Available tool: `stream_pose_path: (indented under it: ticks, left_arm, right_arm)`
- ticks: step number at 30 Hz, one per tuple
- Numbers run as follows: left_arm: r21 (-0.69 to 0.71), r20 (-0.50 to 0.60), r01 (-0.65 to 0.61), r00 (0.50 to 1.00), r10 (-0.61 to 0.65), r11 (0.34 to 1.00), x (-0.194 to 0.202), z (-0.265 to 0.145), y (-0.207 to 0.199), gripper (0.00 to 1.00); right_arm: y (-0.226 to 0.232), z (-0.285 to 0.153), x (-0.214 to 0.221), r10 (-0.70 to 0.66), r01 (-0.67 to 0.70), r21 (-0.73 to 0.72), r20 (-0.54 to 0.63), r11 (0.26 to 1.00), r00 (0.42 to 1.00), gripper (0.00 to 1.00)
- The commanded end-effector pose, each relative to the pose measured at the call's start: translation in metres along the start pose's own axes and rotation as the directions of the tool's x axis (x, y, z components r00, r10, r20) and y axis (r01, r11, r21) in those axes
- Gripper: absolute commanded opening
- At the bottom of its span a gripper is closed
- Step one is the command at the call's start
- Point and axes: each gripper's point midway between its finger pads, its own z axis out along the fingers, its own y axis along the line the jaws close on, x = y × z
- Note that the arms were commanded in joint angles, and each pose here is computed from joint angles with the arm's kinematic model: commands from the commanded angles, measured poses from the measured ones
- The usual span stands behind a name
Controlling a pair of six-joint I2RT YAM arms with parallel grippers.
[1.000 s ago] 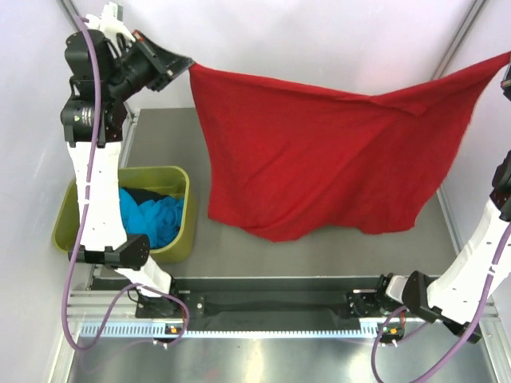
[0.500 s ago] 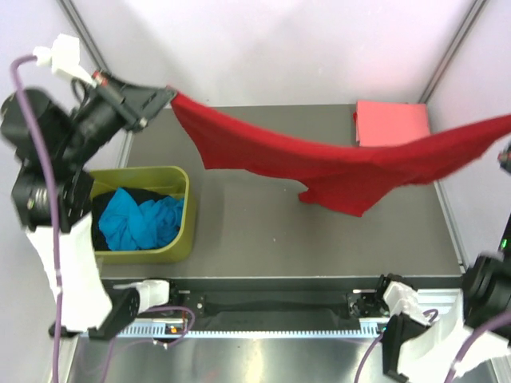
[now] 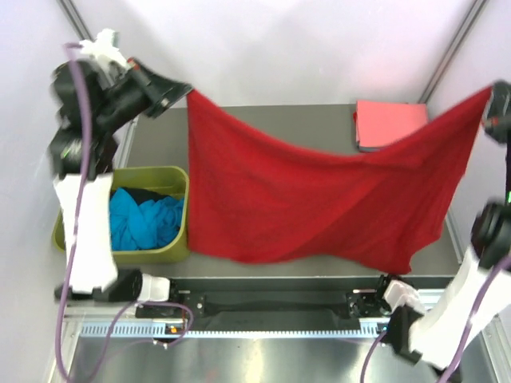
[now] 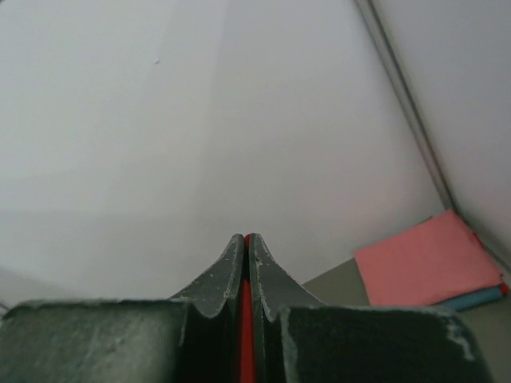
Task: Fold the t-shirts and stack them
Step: Flatten the tshirt out
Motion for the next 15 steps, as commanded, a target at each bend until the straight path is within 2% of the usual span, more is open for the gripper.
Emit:
stream_pose_path:
  ticks: [1, 2, 3, 5, 6, 8, 9, 10, 11, 12, 13, 15]
  left_arm:
    - [-0.002, 0.0, 0.047, 0.999, -0.047, 0.999, -0.016, 0.057, 0.033, 0.0]
    - [-0.007, 0.003, 0.051, 0.999, -0.051, 0.999, -0.019, 0.069, 0.04, 0.0]
    - [-0.023, -0.005, 0.064, 0.998, -0.064, 0.998, -0.022, 0.091, 0.057, 0.0]
    - [0.022, 0.042, 0.039, 0.998, -0.04, 0.999, -0.042, 0.11, 0.054, 0.0]
    - [0.005, 0.031, 0.055, 0.998, -0.056, 0.998, -0.043, 0.136, 0.077, 0.0]
    - [0.045, 0.101, 0.022, 0.995, -0.026, 0.999, -0.069, 0.148, 0.068, 0.0]
    - [0.028, 0.092, 0.043, 0.995, -0.046, 0.999, -0.068, 0.171, 0.092, 0.0]
    - [0.05, 0.102, 0.078, 0.991, -0.083, 0.996, -0.074, 0.177, 0.091, 0.0]
    - [0.105, 0.142, 0.067, 0.986, -0.081, 0.992, -0.089, 0.179, 0.086, 0.0]
    - [0.141, 0.138, 0.081, 0.985, -0.101, 0.987, -0.091, 0.182, 0.083, 0.0]
    - [0.175, 0.139, 0.116, 0.98, -0.141, 0.978, -0.095, 0.182, 0.078, 0.0]
    - [0.24, 0.155, 0.076, 0.981, -0.116, 0.968, -0.101, 0.167, 0.049, 0.0]
  right_arm:
    - [-0.019, 0.093, 0.036, 0.12, -0.126, -0.049, -0.11, 0.991, 0.987, 0.0]
    - [-0.027, 0.11, 0.042, 0.104, -0.106, -0.017, -0.105, 0.994, 0.989, 0.0]
    - [-0.012, 0.124, 0.06, 0.095, -0.104, -0.05, -0.149, 0.993, 0.984, 0.0]
    - [-0.004, 0.17, 0.081, 0.048, -0.061, -0.063, -0.196, 0.996, 0.979, 0.0]
    - [0.01, 0.182, 0.091, 0.047, -0.07, -0.095, -0.224, 0.993, 0.973, 0.0]
    - [0.02, 0.223, 0.091, 0.081, -0.108, -0.128, -0.205, 0.986, 0.975, 0.0]
    - [0.022, 0.234, 0.086, 0.091, -0.118, -0.148, -0.176, 0.982, 0.98, 0.0]
    - [0.021, 0.248, 0.088, 0.101, -0.125, -0.159, -0.156, 0.979, 0.983, 0.0]
    - [0.021, 0.255, 0.081, 0.12, -0.139, -0.17, -0.113, 0.976, 0.986, 0.0]
    - [0.029, 0.26, 0.061, 0.128, -0.131, -0.222, -0.029, 0.966, 0.991, 0.0]
    - [0.032, 0.261, 0.054, 0.129, -0.123, -0.244, 0.007, 0.962, 0.992, 0.0]
    - [0.043, 0.255, 0.029, 0.093, -0.062, -0.291, 0.094, 0.955, 0.991, 0.0]
